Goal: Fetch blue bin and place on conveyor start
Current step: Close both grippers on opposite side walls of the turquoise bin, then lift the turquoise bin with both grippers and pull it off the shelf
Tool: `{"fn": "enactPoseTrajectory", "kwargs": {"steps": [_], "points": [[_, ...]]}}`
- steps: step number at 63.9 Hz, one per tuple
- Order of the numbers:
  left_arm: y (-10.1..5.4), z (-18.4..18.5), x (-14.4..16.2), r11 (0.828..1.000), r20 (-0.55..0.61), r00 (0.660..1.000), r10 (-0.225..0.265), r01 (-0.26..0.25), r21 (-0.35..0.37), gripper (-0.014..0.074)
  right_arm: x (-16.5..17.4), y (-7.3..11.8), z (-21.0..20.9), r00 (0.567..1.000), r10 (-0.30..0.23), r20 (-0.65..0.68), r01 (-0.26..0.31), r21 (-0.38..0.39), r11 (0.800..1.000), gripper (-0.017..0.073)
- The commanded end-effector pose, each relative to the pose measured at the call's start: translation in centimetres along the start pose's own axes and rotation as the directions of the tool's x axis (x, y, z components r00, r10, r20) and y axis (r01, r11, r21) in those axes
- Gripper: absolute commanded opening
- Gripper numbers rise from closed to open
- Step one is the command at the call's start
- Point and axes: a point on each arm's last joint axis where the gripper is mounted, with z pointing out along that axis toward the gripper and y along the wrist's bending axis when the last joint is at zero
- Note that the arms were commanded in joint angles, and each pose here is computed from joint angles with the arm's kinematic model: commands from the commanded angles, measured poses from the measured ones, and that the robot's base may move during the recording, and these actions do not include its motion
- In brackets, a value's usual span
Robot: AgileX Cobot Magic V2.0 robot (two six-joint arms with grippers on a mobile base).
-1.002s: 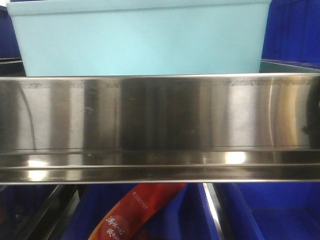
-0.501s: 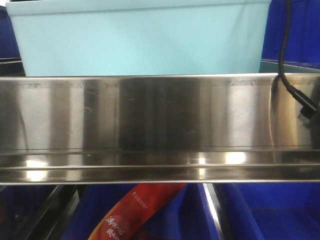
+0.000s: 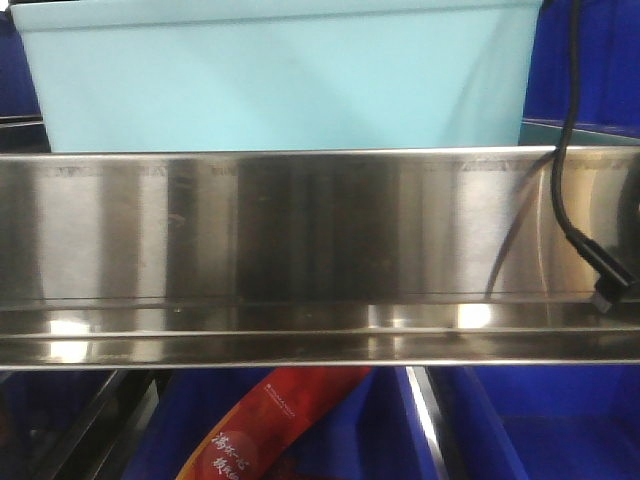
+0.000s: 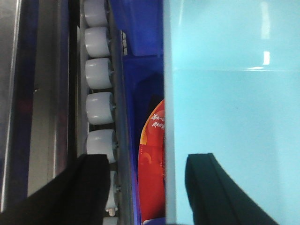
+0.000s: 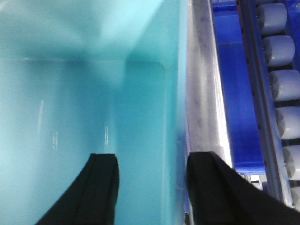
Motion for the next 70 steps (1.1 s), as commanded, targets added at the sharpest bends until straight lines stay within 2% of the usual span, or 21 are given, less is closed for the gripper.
{"fn": "enactPoseTrajectory", "kwargs": {"steps": [1, 14, 34, 70], "points": [[0.15, -0.13, -0.31, 1.000, 0.017, 1.000, -0.002, 0.002, 0.006, 0.0284, 0.00, -0.02, 0.01, 1.000, 0.006, 0.004, -0.006, 0.005, 1.000, 0.0235], [0.05, 0.61, -0.11, 1.000, -0.011, 1.000, -0.003, 0.003, 0.005, 0.0284, 0.04, 0.06, 0.78, 1.000, 0.011, -0.012, -0.011, 0.013, 1.000, 0.0235], [0.08, 0.61, 0.09, 1.000, -0.033, 0.999, -0.004, 0.004, 0.002, 0.0284, 0.08, 0.13, 0.99, 0.998, 0.058, -0.019, -0.058, 0.011, 0.998, 0.0235], [0.07, 0.61, 0.11, 1.000, -0.035, 0.999, -0.005, 0.005, 0.003, 0.0267, 0.09, 0.14, 0.99, 0.998, 0.058, -0.020, -0.058, 0.010, 0.998, 0.0234]]}}
